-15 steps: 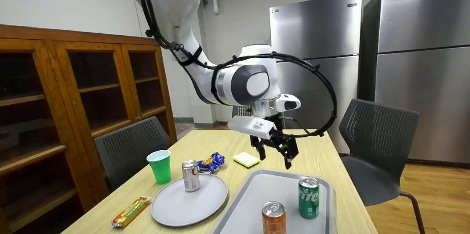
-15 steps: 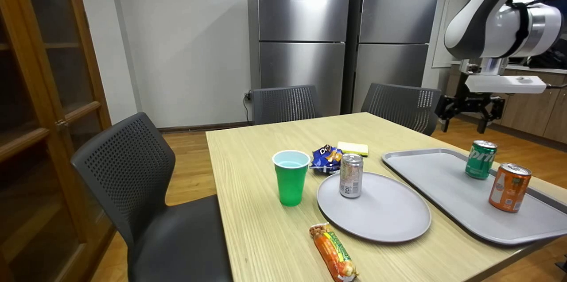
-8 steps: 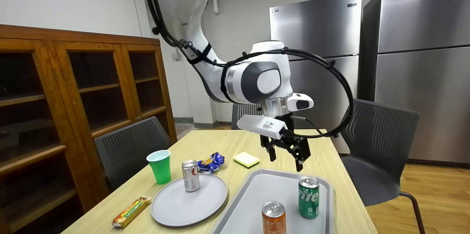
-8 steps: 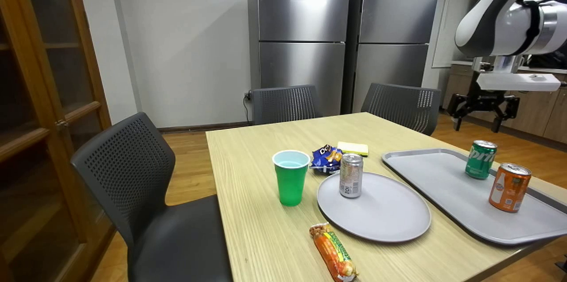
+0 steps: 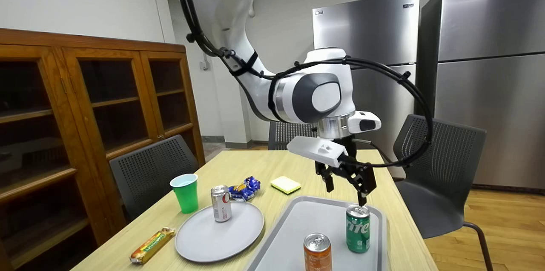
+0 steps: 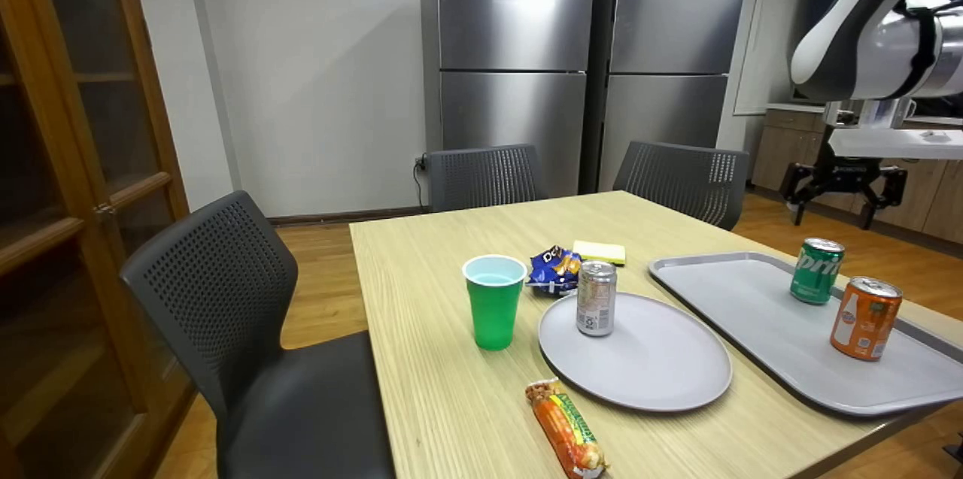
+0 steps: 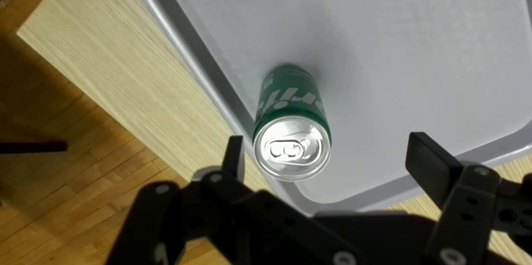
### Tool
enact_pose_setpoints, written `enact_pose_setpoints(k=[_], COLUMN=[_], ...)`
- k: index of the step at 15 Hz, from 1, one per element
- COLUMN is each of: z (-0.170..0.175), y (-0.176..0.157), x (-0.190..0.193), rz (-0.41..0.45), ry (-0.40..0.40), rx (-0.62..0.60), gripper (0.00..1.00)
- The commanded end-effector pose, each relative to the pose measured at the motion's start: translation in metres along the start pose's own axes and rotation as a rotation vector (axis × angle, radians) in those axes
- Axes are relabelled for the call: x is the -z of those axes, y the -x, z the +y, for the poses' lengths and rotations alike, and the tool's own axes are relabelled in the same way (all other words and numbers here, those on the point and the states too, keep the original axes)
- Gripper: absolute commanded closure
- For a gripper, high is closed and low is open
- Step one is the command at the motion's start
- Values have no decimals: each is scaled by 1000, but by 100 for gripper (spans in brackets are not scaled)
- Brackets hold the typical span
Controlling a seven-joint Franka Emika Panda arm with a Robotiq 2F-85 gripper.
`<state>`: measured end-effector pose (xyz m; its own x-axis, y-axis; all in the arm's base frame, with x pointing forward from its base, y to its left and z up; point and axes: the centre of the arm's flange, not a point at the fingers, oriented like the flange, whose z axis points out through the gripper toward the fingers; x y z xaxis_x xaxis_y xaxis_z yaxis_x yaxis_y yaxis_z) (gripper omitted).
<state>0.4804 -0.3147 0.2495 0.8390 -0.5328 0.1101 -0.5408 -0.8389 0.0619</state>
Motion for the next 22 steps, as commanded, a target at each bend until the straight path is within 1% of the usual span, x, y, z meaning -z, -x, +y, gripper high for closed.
enact_pose_setpoints(k=[1, 12, 22], z=[4, 4, 3], y=[-16, -32, -35], x=[-13, -44, -53], rz=[-20, -37, -30], ry=[14, 45, 54], rx=[-48, -55, -42], gripper=[0, 0, 0])
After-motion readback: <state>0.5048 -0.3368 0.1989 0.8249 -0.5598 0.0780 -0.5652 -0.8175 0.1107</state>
